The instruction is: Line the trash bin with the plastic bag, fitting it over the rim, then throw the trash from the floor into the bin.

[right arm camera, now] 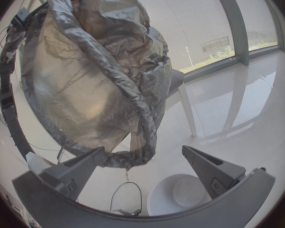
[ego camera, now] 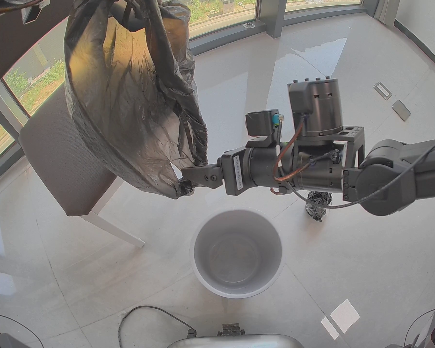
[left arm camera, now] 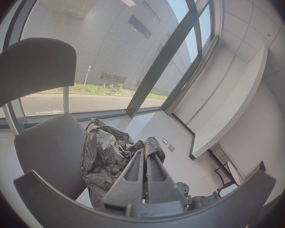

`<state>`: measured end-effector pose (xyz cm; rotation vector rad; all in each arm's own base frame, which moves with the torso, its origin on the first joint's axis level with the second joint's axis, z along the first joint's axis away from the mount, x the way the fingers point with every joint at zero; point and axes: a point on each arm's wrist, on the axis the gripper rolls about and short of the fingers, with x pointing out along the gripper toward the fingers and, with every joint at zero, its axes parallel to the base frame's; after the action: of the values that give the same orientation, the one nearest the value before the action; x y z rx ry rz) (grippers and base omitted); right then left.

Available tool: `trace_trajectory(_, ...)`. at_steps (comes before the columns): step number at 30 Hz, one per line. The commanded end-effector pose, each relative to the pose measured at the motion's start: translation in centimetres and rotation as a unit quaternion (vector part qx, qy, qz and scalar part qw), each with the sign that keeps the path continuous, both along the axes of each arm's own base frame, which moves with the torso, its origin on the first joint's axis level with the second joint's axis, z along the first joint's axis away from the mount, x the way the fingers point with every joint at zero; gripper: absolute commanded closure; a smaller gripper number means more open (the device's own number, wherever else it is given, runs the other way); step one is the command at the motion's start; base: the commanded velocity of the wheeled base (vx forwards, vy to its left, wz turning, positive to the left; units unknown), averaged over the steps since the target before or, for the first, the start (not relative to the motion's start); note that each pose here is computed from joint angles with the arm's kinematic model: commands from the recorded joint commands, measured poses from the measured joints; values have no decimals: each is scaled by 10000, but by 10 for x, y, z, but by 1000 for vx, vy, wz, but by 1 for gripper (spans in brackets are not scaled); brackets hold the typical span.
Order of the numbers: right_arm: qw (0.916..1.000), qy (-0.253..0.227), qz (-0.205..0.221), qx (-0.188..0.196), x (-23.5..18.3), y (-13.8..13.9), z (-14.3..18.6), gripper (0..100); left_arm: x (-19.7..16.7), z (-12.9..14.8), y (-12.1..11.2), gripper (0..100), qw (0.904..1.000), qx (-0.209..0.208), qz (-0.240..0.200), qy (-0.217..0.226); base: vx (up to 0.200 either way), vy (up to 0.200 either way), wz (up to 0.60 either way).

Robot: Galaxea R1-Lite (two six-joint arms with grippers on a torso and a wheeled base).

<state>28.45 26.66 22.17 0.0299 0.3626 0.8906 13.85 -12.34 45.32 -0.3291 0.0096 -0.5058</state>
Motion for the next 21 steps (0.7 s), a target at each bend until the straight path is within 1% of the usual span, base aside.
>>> trace_trajectory(1,9999,90,-52,16,13,12,-12,0,-2,3,-2,100,10000,-42,-79,-41,0,0,0)
trace_trajectory(5,9998,89,-64,175,21,21,-10,0,-1,6,-4,100,9999,-84,-95,-85,0,0,0)
trace_trajectory(8,9998,75,-65,192,24,26,-12,0,0,7,-5,100,9999,-101,-79,-101,0,0,0)
trace_trajectory(14,9997,60,-105,208,25,28,-12,0,1,8,-6,100,9998,-111,-79,-111,0,0,0)
trace_trajectory(15,9997,53,-122,222,26,28,-13,100,1,8,-6,100,9998,-116,-87,-116,0,0,0)
trace_trajectory(16,9997,48,-122,227,26,28,-12,100,1,8,-6,100,9998,-116,-79,-116,0,0,0)
trace_trajectory(21,9991,15,-402,145,28,27,-15,100,0,8,-9,100,9998,-119,-157,-106,0,0,0)
